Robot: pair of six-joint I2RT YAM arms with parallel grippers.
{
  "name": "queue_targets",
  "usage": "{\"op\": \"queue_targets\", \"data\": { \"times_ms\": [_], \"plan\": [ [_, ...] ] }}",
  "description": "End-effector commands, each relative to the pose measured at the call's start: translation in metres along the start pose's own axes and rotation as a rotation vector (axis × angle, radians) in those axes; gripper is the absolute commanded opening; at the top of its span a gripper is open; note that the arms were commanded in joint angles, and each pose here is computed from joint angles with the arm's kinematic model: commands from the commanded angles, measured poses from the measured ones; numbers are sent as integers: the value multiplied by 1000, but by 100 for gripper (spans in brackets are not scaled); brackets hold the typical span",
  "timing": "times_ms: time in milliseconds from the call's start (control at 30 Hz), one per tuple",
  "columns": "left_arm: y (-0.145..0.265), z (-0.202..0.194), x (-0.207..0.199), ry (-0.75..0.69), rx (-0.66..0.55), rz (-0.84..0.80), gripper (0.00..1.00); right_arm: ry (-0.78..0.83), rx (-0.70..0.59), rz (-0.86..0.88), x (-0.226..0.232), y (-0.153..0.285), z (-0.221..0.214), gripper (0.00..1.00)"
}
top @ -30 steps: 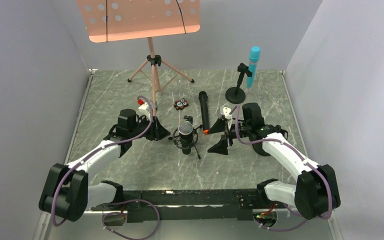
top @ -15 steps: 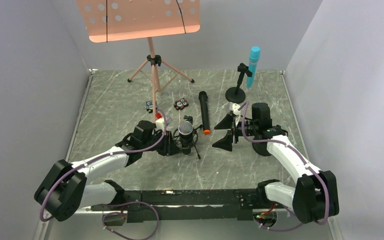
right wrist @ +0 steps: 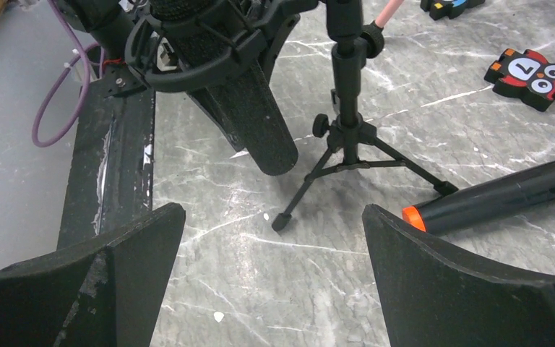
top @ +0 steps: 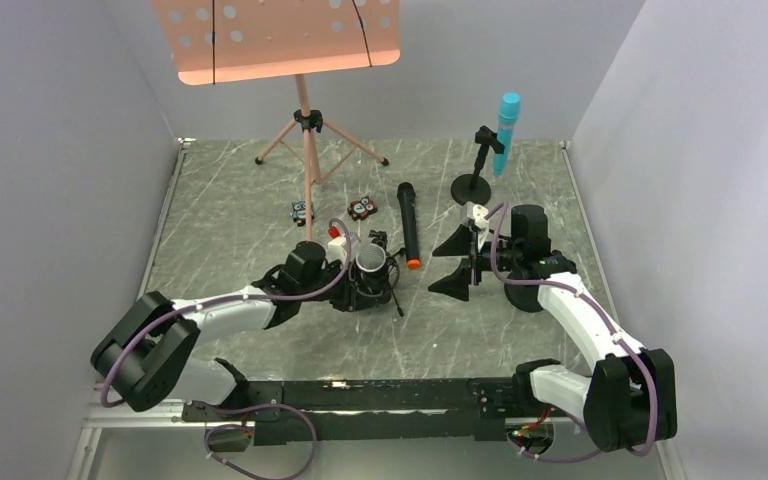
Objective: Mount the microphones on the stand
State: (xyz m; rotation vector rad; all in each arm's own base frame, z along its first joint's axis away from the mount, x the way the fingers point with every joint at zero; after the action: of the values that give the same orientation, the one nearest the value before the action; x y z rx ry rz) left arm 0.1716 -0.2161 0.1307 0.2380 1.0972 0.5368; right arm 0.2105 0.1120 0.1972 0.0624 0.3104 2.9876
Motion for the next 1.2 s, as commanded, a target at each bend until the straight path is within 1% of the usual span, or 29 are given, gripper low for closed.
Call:
{"op": "queue_targets", "data": {
  "times_ms": [0, 133, 267, 367, 433, 500, 600, 700, 800, 933, 1167],
  "plan": [
    [-11, 22, -29, -52, -73, -114, 25, 58, -40, 15, 0, 3, 10, 100],
    [-7, 18, -31, -58, -65, -97, 25, 55, -40, 16, 1, 3, 9, 100],
    [9, 10, -23, -56, -89, 2, 25, 59, -41, 18, 1, 3, 10, 100],
    [27, 5, -16, -49, -160, 108, 26, 59, -41, 18, 1, 4, 10, 100],
    [38, 1, -12, -49, -196, 161, 26, 61, -42, 16, 1, 4, 10, 100],
    [48, 5, -14, -63, -258, 190, 27, 63, -42, 16, 1, 4, 10, 100],
    [53, 13, -15, -68, -322, 243, 21, 59, -46, 16, 1, 5, 10, 100],
    [48, 22, -20, -65, -343, 233, 18, 57, -51, 13, 1, 7, 10, 100],
    [37, 31, -27, -45, -327, 196, 16, 52, -57, 8, 1, 8, 10, 100],
    [22, 37, -36, -11, -320, 106, 14, 53, -63, 4, 1, 10, 10, 100],
    [1, 32, -50, 15, -263, -16, 13, 56, -64, 4, 0, 11, 11, 100]
  ]
}}
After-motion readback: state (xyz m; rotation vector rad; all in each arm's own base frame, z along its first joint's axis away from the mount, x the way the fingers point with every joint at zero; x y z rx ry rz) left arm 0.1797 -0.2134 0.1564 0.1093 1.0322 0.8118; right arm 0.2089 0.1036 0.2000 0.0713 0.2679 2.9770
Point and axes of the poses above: each gripper's point midway between its finger pads, its own y axis back along the fingers, its own x axis along the line the jaws close on, z = x × y, the point moved 9 cm from there along y, back along the fingers, and after that the axes turned 10 degrees about y, right-handed, at the moved point
